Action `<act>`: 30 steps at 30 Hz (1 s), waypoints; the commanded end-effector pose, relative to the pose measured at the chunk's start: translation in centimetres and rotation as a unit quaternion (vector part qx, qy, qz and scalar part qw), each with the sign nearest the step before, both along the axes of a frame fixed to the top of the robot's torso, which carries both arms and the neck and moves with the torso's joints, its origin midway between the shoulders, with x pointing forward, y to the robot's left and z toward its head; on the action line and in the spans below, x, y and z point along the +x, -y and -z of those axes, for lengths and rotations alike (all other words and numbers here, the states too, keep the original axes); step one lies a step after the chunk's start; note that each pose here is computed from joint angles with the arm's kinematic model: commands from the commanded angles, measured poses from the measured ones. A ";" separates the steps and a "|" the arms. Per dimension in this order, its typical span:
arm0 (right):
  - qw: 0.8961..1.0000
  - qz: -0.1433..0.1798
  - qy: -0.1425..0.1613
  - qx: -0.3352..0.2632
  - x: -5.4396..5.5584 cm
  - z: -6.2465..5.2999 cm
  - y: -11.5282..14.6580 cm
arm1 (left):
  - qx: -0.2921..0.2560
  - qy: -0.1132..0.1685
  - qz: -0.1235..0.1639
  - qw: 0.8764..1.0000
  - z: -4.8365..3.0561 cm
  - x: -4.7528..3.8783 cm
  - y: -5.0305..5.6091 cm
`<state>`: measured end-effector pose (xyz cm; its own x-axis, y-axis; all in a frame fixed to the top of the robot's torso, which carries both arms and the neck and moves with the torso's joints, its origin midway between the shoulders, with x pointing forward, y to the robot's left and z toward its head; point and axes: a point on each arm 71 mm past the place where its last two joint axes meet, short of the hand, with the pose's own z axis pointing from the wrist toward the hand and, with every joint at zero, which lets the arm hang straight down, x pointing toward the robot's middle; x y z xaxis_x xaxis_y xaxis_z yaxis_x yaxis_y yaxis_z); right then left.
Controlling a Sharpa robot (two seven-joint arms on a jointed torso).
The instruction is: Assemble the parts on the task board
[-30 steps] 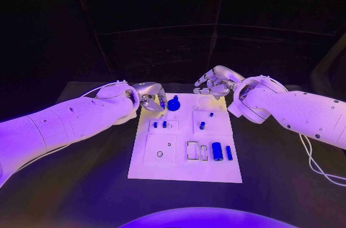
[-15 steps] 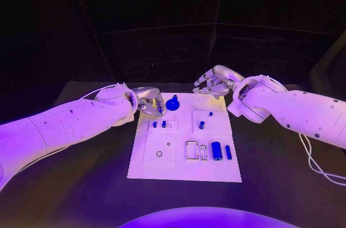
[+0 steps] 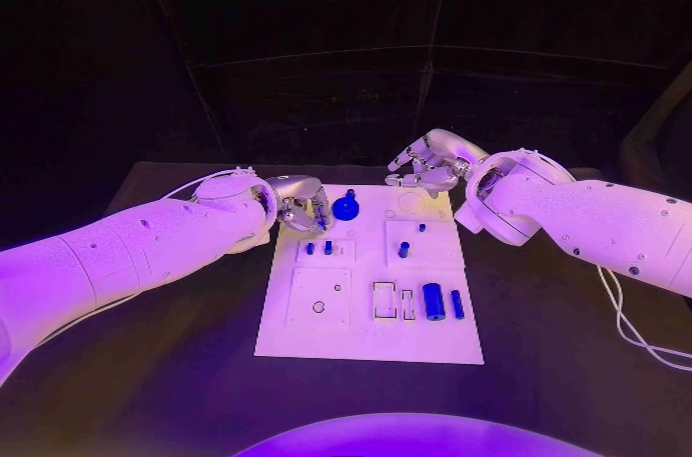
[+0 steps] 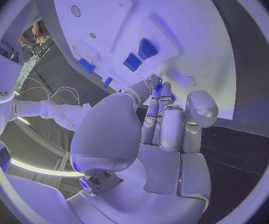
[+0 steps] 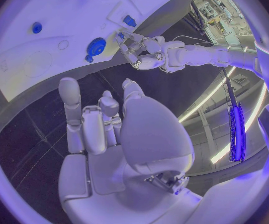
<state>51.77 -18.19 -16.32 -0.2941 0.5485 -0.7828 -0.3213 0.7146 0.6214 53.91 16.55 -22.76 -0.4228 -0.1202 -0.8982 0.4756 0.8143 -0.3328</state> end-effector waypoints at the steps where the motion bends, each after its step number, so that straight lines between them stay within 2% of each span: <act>1: 1.000 -0.004 0.002 0.002 0.0 -0.1 -0.1 | -0.004 0.001 0.007 1.000 -0.08 -0.08 0.2; 30: 1.000 -0.004 0.001 0.001 0.0 -0.1 -0.1 | 0.001 -0.007 0.009 1.000 0.04 -0.21 0.7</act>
